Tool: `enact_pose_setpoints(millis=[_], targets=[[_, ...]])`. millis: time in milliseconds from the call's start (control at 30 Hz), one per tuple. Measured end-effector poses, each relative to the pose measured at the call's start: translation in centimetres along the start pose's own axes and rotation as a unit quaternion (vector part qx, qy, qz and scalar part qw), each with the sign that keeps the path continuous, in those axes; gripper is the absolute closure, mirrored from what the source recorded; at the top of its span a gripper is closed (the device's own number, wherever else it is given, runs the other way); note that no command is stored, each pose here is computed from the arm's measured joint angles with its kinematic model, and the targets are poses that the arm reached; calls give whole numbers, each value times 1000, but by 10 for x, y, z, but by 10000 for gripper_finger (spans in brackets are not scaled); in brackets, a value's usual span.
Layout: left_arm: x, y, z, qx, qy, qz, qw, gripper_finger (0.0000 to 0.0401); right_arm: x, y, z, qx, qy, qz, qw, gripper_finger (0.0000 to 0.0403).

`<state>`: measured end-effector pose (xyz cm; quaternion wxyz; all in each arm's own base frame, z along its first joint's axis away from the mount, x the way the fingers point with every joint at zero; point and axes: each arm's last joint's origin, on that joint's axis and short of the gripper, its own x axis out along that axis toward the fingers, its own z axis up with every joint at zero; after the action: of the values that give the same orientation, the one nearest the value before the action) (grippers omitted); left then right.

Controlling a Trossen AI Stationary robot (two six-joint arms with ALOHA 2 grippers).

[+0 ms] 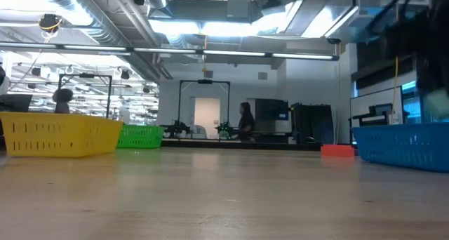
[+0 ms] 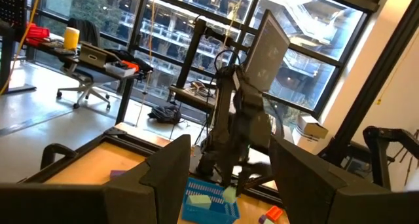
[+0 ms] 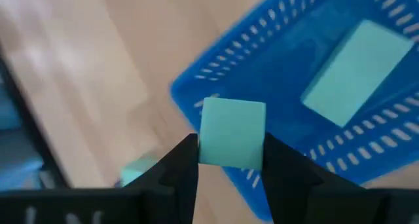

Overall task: Sort & place blocks by color
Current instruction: Put the top blue block into the blue bin, then put the blue block into the blue bin

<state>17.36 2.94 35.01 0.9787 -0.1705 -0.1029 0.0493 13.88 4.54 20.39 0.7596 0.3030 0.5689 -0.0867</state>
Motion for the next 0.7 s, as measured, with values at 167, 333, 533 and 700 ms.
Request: enact_pose_setpoints(millis=[167, 333, 533, 700], targets=[[0, 0, 0, 0, 0, 0, 1000, 201, 25, -7, 0, 23, -33, -27, 999, 269], [0, 0, 0, 0, 0, 0, 1000, 201, 35, -10, -1, 24, -19, -44, 999, 268], [0, 0, 0, 0, 0, 0, 1000, 201, 39, -10, -1, 9, -15, -56, 998, 216], [0, 0, 0, 1, 0, 0, 1000, 201, 39, -11, -1, 10, -14, -58, 998, 186]])
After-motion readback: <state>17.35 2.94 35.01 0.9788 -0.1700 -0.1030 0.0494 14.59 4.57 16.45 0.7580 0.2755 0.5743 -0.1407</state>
